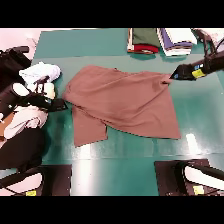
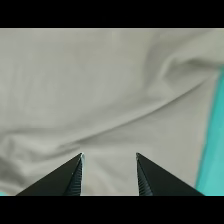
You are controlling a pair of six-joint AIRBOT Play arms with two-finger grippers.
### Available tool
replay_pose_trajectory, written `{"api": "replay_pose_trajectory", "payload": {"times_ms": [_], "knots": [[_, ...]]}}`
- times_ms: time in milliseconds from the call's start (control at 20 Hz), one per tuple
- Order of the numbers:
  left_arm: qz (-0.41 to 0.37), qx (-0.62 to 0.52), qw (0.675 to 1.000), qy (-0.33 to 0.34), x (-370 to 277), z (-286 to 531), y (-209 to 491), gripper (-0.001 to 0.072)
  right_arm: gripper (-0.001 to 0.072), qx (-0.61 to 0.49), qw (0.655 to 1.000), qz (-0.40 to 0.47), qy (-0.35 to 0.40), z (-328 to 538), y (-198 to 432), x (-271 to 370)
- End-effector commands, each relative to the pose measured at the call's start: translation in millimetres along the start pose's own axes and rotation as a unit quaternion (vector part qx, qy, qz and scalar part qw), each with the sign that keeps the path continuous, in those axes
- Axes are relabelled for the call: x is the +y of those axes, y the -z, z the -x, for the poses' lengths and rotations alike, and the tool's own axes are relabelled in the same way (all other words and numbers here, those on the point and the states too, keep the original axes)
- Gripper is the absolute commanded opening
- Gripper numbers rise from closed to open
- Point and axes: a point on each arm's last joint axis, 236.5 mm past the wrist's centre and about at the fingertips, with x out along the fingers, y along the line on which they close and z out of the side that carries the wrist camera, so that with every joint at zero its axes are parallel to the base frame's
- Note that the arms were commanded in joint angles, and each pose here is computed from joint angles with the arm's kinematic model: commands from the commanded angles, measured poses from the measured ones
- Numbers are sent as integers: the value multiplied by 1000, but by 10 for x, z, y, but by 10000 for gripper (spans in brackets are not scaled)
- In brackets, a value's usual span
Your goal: Fold the shirts.
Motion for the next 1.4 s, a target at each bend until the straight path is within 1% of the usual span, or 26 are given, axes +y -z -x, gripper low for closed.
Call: {"api": "replay_pose_trajectory", "payload": {"times_ms": [0, 150, 250, 450, 500, 550, 600, 700, 850, 900, 950, 1000, 1050, 1200, 1350], "knots": [[25, 6, 999, 42, -66, -261, 133, 540, 382, 3, 1000, 4, -24, -72, 203, 198], [39, -7, 996, 81, -213, -326, 45, 540, 382, -2, 1000, 11, -26, -61, 248, 275], [38, -1, 995, 91, -262, -381, 69, 540, 382, -8, 1000, 11, -26, -27, 236, 293], [-6, 32, 995, 96, -520, -552, 259, 529, 382, -6, 1000, 5, -25, -17, 246, 288], [-11, 36, 994, 99, -563, -538, 264, 305, 382, -3, 1000, 5, -22, -13, 265, 264], [-16, 40, 994, 103, -583, -500, 252, 99, 382, 1, 1000, 0, -20, 0, 287, 227], [-23, 44, 993, 104, -584, -445, 229, 34, 382, 8, 1000, -8, -18, 21, 323, 168], [-45, 34, 994, 94, -545, -258, 114, 33, 382, 40, 999, -30, -5, 86, 488, -31], [-88, -6, 994, 64, -508, 52, -32, 33, 382, 106, 989, -73, 79, 244, 884, -611], [-96, -12, 993, 63, -537, 138, -33, 34, 386, 122, 984, -93, 92, 255, 1038, -752], [-100, -14, 993, 65, -568, 198, -20, 33, 392, 136, 979, -118, 93, 221, 1211, -856], [-103, -14, 992, 67, -588, 233, -4, 34, 496, 156, 972, -149, 91, 157, 1444, -953], [-104, -12, 992, 68, -594, 245, 11, 34, 521, 176, 964, -181, 85, 77, 1697, -1026], [-103, -14, 992, 68, -597, 245, 2, 34, 521, 213, 941, -256, 64, -175, 2324, -1114], [-102, -20, 992, 67, -595, 245, -25, 34, 521, 237, 928, -286, 18, -434, 2679, -918]]}}
